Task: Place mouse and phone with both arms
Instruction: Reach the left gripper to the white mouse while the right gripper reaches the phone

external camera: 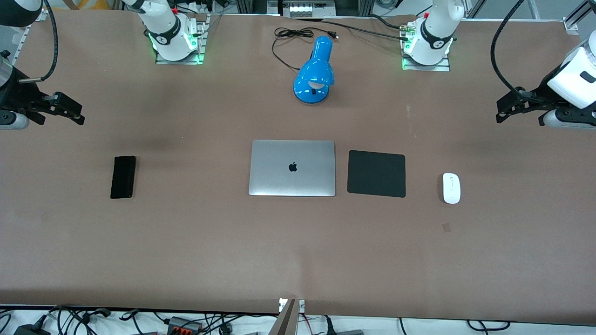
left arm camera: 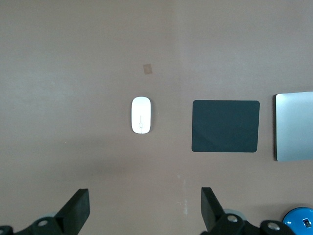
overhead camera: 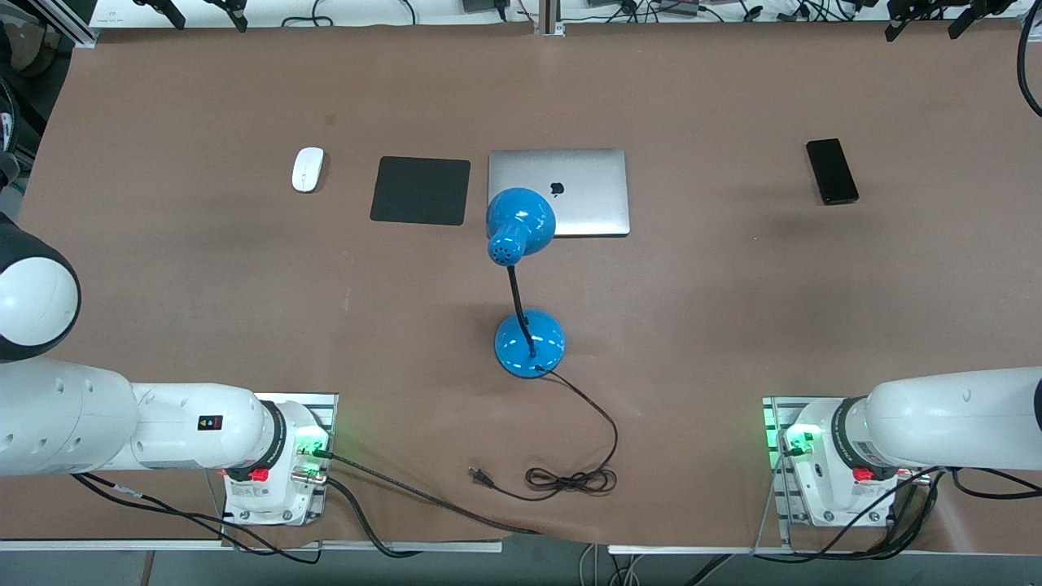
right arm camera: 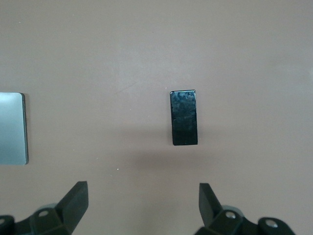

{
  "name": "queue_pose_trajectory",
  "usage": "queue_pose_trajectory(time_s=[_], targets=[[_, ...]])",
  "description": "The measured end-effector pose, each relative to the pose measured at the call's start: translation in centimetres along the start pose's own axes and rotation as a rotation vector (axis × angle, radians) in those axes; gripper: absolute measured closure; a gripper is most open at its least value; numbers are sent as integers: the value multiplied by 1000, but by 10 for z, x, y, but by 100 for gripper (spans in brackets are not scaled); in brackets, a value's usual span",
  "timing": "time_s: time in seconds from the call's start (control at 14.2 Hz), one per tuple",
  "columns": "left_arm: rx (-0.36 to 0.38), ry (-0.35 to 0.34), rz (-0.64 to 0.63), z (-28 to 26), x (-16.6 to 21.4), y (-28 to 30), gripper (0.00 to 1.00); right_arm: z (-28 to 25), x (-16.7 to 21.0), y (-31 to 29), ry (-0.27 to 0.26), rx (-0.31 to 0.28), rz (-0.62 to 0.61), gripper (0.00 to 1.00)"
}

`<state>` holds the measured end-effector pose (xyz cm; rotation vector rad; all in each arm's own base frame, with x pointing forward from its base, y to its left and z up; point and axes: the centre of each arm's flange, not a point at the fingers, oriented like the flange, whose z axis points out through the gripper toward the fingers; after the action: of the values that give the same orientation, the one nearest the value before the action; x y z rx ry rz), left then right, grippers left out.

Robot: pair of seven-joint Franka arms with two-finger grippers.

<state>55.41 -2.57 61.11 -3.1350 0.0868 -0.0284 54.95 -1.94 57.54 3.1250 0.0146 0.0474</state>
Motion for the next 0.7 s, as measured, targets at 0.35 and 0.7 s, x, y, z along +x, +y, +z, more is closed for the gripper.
queue_pose_trajectory(time_s=[0.35, 0.7], targets=[[0, 0, -1, 0, 0, -1, 0, -6, -3, 0, 8, 0, 2, 0], [-3, -140, -2, 25, -5, -1, 0, -4, -4, 0, -5, 0, 2, 0]])
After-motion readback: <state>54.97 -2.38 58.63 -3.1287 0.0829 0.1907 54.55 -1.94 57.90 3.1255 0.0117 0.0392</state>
